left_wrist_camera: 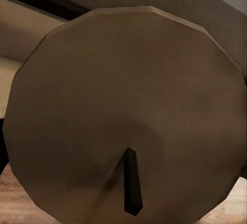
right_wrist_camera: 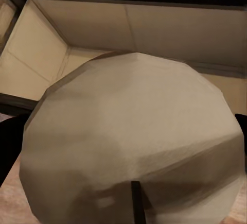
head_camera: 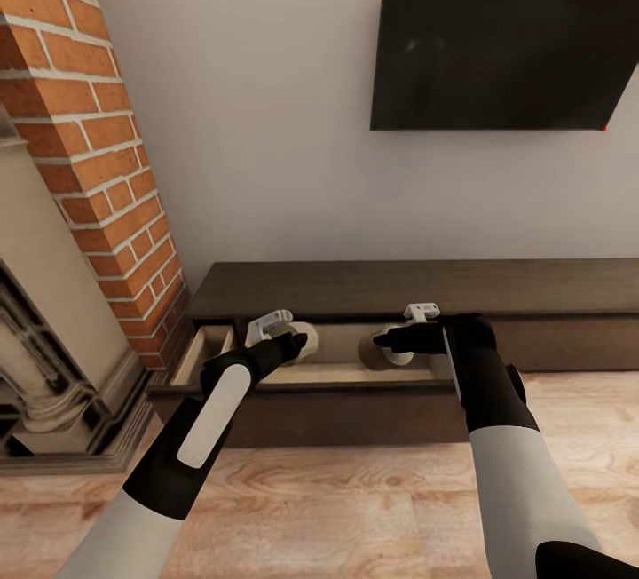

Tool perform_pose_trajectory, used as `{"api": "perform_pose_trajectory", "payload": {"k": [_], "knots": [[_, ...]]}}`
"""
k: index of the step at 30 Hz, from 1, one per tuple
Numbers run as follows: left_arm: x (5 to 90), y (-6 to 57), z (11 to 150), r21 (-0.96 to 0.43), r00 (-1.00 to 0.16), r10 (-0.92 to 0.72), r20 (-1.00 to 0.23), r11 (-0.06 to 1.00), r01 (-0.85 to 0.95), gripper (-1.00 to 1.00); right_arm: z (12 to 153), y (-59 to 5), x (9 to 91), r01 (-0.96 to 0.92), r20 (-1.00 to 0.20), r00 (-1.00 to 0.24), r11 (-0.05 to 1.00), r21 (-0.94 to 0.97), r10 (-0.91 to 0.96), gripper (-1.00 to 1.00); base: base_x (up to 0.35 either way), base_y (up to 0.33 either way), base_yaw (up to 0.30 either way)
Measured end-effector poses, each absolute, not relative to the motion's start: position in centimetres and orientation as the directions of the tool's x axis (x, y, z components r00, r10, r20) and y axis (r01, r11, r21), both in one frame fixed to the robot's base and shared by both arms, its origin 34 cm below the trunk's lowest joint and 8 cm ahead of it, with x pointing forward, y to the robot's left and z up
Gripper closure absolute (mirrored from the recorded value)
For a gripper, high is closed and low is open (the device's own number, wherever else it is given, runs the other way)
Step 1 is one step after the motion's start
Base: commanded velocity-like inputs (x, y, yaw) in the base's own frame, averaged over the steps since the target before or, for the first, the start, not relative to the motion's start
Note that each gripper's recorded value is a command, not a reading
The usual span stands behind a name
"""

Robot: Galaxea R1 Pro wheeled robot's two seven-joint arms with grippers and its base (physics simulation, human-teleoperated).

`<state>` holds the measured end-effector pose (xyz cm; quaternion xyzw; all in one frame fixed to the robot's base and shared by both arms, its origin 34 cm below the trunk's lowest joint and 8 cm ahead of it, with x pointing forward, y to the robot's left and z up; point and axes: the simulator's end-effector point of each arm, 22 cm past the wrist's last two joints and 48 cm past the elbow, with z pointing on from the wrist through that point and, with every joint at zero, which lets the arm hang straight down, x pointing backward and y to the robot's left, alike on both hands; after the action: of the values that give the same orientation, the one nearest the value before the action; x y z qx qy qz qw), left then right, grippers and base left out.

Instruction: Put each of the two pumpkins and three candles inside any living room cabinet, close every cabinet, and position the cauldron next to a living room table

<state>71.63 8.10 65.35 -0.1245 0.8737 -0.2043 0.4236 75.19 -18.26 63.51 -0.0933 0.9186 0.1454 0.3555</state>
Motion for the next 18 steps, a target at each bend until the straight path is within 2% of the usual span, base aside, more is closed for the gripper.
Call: {"api": "perform_pose_trajectory", "payload": {"k": [7,18], "knots": [[72.0,8.3,66.7,-0.454,-0.61,-0.389,-0.69,0.889,-0.053,1.0,65.0,-18.3,75.5,-0.274,-0.679,-0.731,0.941,0.2,-0.068,1.0,0.0,0.0,0.0],[71.8,10.6,67.1,-0.376,-0.612,-0.394,-0.686,0.912,-0.166,1.0,65.9,-18.4,75.8,-0.268,-0.672,-0.737,0.944,0.193,-0.072,1.0,0.013,0.0,0.0]]}}
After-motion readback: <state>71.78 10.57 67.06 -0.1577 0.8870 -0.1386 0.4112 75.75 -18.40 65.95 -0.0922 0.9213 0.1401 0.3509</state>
